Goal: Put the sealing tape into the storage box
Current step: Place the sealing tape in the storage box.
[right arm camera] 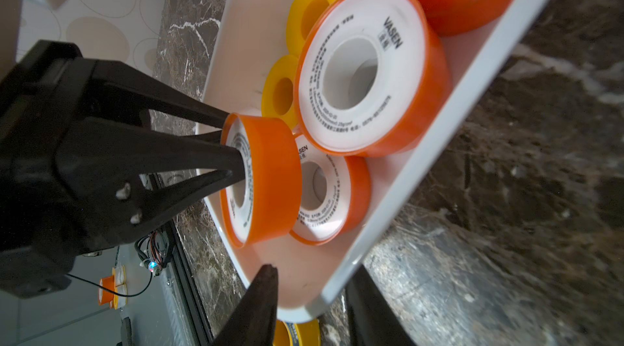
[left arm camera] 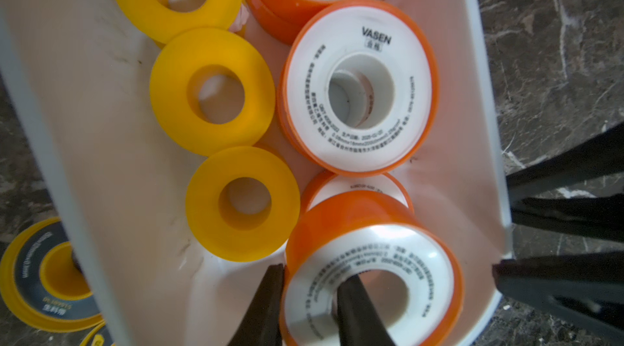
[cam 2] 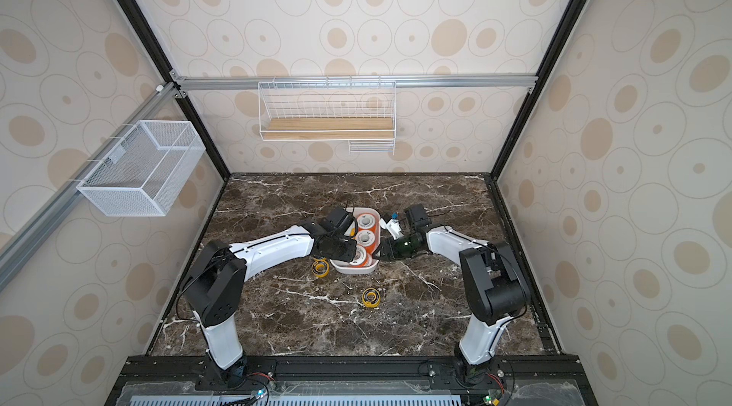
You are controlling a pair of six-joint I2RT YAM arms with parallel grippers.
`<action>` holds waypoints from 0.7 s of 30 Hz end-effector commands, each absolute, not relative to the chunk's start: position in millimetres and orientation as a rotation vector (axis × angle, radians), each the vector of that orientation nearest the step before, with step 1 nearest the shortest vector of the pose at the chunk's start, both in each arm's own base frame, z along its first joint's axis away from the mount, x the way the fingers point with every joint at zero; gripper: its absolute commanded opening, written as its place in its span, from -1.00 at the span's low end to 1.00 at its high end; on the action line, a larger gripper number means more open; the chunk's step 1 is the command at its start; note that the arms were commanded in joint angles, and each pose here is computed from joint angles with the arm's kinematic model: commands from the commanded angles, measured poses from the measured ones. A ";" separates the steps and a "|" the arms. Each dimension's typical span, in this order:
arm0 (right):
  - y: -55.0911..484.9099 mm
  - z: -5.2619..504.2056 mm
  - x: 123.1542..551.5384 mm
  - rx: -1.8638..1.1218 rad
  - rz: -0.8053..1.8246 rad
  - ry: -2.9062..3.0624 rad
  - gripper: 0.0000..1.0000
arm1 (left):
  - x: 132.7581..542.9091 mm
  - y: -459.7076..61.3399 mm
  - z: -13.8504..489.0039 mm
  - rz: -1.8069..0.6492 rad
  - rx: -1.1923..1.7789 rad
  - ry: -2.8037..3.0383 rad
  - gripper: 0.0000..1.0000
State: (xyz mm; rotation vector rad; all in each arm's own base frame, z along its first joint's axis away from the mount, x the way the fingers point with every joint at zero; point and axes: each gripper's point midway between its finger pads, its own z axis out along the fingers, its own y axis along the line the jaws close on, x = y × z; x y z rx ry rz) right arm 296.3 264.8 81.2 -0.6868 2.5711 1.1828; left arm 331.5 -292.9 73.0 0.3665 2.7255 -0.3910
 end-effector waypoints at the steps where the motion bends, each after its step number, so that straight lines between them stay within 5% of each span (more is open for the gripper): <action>1: 270.1 88.3 297.7 -0.709 1.205 2.537 -0.23 | 336.2 -308.2 82.6 -0.429 0.385 2.698 -0.43; 21: 267.3 87.4 297.2 -0.712 1.176 2.549 -0.22 | 333.1 -326.4 78.3 -0.489 0.446 2.708 -0.31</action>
